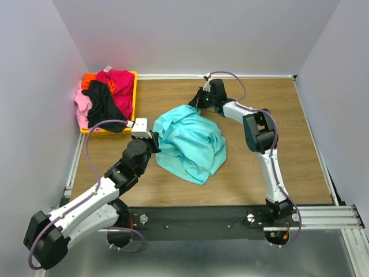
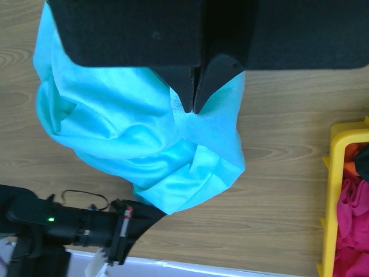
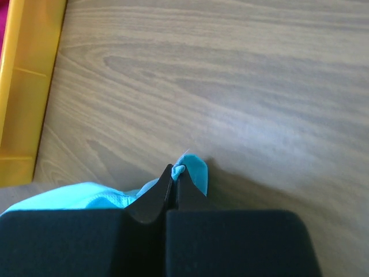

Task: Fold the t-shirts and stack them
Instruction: Flatten the tshirt out

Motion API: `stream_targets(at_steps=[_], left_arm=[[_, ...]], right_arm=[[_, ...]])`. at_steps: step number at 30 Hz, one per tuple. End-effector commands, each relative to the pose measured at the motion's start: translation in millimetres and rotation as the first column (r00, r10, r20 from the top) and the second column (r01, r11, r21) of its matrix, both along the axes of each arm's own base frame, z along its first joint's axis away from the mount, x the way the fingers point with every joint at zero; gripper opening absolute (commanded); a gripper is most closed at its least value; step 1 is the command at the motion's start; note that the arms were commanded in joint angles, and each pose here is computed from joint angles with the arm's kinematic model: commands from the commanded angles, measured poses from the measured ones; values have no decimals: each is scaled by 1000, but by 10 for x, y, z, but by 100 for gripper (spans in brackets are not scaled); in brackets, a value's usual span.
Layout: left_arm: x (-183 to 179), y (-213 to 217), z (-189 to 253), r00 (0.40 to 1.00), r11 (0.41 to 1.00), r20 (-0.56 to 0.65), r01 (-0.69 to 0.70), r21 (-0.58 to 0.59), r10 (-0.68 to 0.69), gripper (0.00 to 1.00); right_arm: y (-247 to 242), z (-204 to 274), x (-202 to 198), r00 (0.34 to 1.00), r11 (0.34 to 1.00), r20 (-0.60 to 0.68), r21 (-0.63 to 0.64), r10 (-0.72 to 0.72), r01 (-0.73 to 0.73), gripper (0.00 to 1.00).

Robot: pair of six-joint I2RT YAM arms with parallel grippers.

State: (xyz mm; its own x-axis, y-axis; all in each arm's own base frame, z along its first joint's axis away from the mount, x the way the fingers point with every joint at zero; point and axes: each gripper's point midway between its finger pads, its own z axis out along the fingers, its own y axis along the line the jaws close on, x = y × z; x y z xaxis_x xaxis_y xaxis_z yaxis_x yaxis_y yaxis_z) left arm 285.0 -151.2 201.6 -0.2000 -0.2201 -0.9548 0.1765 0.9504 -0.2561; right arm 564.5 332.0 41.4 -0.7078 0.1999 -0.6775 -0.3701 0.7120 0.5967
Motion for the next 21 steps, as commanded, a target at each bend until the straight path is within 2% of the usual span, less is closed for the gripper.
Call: stream_targets(at_steps=[1,3,4,6,7,9,16,17,21], left_arm=[[112,133,31,995,995,30,-98,-7,98,0],[150,157,72,992,993,42,-115,-3,115,0],[166,178,74,991,992,44,-125,14,125,0],[223,270,199,983,985,66,-171,16,169,0],[244,294,262,981,984,80,-179,15,177,0],[296,349,432,975,982,127,-186,25,182,0],[511,738,1180,926,965,282,-261,-4,252,0],[510,789,1334,914,961,307,-275,-18,267,0],[435,903,1584,881,953,370,-299,-52,296,0]], right_arm=[[-211,883,-15,988,999,151,-17,-34,37,1],[-408,1036,-52,983,998,175,-31,-57,63,1],[-499,1434,-78,968,996,238,-15,-78,84,1],[-698,1641,-124,954,993,280,-29,-104,116,1],[-782,1956,-179,936,991,331,-14,-118,130,1],[-973,2233,-210,913,986,380,-9,-148,164,1],[-1529,3435,-518,774,956,576,45,-263,291,1],[-1622,3671,-646,738,946,612,55,-285,319,1],[-1789,3994,-1066,682,936,662,84,-310,343,1]])
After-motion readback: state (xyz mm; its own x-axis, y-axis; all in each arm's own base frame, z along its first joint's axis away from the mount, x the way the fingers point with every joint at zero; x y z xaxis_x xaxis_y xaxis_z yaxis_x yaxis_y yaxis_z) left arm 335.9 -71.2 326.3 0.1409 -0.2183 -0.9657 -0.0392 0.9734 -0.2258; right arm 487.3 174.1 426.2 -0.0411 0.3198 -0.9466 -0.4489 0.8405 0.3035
